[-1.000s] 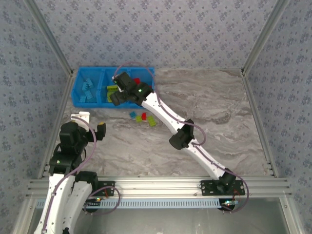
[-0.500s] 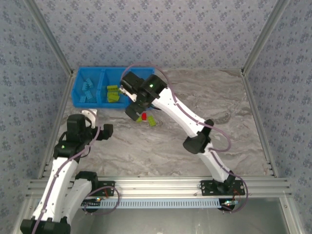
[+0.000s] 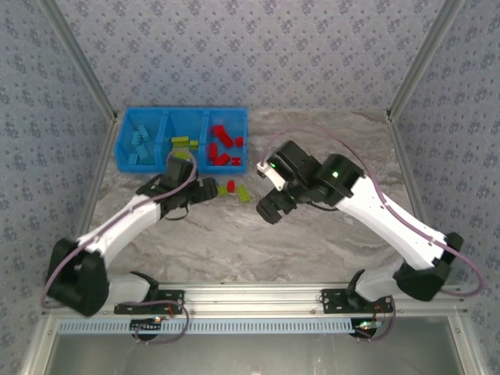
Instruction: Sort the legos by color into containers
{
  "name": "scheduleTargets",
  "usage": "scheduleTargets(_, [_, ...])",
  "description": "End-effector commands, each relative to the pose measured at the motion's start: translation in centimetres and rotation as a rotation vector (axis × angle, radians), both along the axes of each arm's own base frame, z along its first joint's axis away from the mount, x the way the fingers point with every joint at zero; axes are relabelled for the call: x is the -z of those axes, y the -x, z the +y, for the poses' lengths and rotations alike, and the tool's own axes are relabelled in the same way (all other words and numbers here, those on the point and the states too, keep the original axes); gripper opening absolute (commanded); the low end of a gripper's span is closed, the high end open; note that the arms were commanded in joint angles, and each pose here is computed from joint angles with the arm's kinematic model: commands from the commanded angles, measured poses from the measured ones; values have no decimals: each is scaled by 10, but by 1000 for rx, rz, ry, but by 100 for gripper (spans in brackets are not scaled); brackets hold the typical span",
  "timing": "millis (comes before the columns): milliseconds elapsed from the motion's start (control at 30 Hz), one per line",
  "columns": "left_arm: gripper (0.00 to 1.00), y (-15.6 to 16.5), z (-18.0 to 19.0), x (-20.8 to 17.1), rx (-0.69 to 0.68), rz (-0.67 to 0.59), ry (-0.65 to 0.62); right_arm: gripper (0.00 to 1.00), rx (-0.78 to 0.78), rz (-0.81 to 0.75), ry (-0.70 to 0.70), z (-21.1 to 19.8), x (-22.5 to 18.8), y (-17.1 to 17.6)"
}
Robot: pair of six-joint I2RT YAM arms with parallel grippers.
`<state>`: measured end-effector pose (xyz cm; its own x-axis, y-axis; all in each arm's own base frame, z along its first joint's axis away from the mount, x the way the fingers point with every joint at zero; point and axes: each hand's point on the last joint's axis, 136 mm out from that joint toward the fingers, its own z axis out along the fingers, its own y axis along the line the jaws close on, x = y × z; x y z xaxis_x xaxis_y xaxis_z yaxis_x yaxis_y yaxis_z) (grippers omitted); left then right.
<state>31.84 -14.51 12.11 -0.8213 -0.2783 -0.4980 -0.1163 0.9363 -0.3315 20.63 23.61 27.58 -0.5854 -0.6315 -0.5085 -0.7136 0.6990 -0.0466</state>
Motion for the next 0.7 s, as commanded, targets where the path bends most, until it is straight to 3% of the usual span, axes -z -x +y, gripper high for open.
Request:
scheduleTargets(0, [91, -39, -2, -1, -146, -7, -24, 100, 64, -39, -175, 3, -8, -1])
scheduleTargets(233, [89, -75, -15, 41, -216, 66, -47, 100, 140, -3, -281, -18, 0, 4])
scheduleTargets(500, [87, -85, -25, 73, -197, 113, -64, 100, 157, 61, -297, -19, 16, 5])
scheduleTargets(667, [75, -80, -25, 86, -181, 149, -93, 100, 162, 80, -321, -15, 18, 5])
